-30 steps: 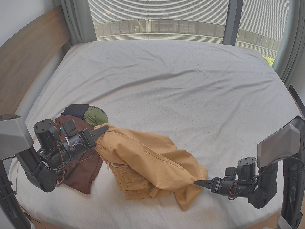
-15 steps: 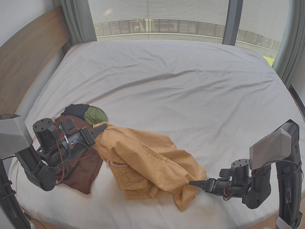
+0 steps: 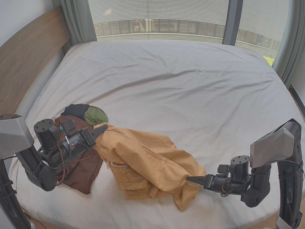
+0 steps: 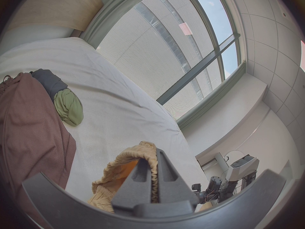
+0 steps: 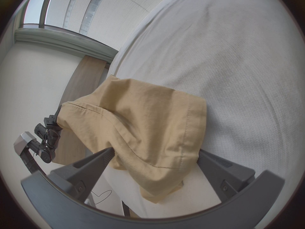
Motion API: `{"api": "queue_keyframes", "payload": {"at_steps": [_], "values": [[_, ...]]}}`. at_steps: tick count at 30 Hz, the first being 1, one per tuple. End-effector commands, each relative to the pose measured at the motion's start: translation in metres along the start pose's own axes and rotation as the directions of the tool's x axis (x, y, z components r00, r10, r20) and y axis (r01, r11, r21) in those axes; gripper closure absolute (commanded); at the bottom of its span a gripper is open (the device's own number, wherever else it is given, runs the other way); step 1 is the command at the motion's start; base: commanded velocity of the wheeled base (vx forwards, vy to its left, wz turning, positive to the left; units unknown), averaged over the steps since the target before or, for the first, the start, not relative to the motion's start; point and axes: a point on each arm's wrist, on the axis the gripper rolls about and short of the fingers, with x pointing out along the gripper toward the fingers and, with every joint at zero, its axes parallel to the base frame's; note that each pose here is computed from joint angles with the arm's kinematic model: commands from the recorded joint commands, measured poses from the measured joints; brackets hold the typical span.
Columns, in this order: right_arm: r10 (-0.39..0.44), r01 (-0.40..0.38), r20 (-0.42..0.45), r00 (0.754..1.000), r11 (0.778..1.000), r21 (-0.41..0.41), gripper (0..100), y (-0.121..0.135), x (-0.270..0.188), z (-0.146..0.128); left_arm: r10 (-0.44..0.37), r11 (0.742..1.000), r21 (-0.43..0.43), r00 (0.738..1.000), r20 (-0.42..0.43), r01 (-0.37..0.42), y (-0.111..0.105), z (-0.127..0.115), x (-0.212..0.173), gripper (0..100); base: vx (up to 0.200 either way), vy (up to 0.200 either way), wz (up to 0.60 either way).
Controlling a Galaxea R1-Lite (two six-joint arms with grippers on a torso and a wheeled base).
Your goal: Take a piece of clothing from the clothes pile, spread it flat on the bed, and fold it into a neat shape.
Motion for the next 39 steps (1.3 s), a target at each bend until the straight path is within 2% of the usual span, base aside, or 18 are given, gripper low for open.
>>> {"api": "queue_keyframes", "payload": {"at_steps": [1,15,28,39], "values": [[0.038,-0.038,0.026,0.999,0.999,-0.021,0,0.015,-0.010,0.007,0.007,1.000,-0.006,1.000,-0.010,-0.007,0.004,-0.003,0.002,100,0.000,0.000,0.00],[0.135,-0.133,0.025,0.991,0.990,-0.053,0,0.040,-0.041,0.013,0.043,0.999,-0.012,0.999,0.005,-0.043,0.018,-0.001,0.005,100,0.000,0.000,0.00],[0.201,-0.205,-0.098,0.975,0.978,-0.031,0,0.038,-0.048,0.002,0.057,0.998,-0.012,0.998,0.021,-0.057,0.021,0.001,0.007,100,0.000,0.000,0.00],[0.234,-0.242,-0.120,0.965,0.969,-0.053,0,0.043,-0.033,0.001,0.050,0.999,-0.009,0.999,0.017,-0.050,0.018,0.000,0.007,100,0.000,0.000,0.00]]}}
